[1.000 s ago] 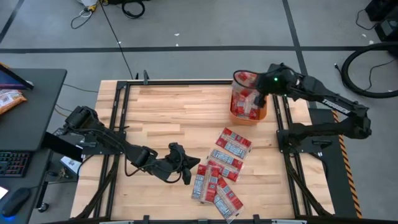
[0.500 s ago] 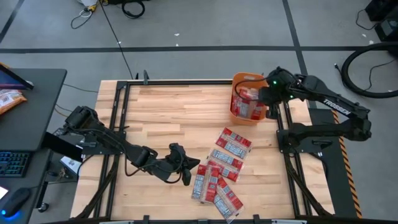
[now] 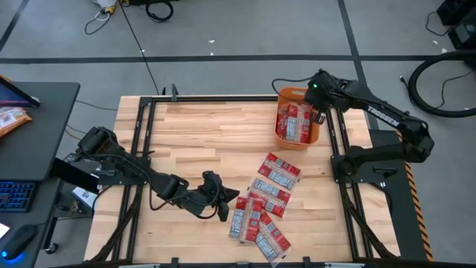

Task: Sort popcorn bags into baskets
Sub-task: Put the red popcorn bag into the orange bin

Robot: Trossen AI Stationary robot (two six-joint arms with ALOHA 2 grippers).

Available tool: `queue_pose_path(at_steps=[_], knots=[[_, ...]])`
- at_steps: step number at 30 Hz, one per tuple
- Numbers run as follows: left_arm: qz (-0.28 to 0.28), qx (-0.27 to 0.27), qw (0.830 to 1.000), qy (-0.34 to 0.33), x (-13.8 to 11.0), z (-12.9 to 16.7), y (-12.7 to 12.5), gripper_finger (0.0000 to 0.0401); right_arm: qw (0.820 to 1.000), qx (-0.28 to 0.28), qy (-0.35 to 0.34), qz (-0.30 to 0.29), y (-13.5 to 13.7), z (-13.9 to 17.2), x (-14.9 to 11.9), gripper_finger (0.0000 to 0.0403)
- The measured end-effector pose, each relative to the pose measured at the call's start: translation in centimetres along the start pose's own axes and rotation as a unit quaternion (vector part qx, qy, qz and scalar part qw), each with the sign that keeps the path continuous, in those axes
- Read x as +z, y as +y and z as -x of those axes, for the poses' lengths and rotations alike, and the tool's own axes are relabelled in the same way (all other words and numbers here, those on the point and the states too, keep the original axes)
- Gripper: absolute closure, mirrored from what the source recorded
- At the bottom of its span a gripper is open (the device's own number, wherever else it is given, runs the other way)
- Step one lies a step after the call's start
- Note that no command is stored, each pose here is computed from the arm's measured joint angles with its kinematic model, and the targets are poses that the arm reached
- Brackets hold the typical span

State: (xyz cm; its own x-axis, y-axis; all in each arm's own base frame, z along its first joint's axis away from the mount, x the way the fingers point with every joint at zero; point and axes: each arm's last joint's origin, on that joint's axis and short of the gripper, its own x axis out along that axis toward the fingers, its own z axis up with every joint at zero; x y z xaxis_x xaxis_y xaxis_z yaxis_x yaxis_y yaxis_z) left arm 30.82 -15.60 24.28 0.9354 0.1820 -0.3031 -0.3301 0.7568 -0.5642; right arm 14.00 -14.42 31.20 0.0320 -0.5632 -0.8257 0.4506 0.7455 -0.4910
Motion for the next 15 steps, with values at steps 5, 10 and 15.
queue_pose_path(at_steps=[5,10,15], knots=[[0.008,-0.017,1.000,0.021,-0.1,0.0,-0.1,0.0390,0.996,0.070,-0.010,-0.048,0.5,0.2,0.0,0.0280],[0.007,-0.021,0.999,0.027,-0.2,0.0,-0.1,0.0390,0.974,0.203,-0.071,-0.079,1.7,1.5,0.2,0.0281],[0.006,-0.019,0.999,0.027,-0.1,-0.1,0.0,0.0390,0.944,0.293,-0.125,-0.079,3.1,3.4,0.3,0.0281]])
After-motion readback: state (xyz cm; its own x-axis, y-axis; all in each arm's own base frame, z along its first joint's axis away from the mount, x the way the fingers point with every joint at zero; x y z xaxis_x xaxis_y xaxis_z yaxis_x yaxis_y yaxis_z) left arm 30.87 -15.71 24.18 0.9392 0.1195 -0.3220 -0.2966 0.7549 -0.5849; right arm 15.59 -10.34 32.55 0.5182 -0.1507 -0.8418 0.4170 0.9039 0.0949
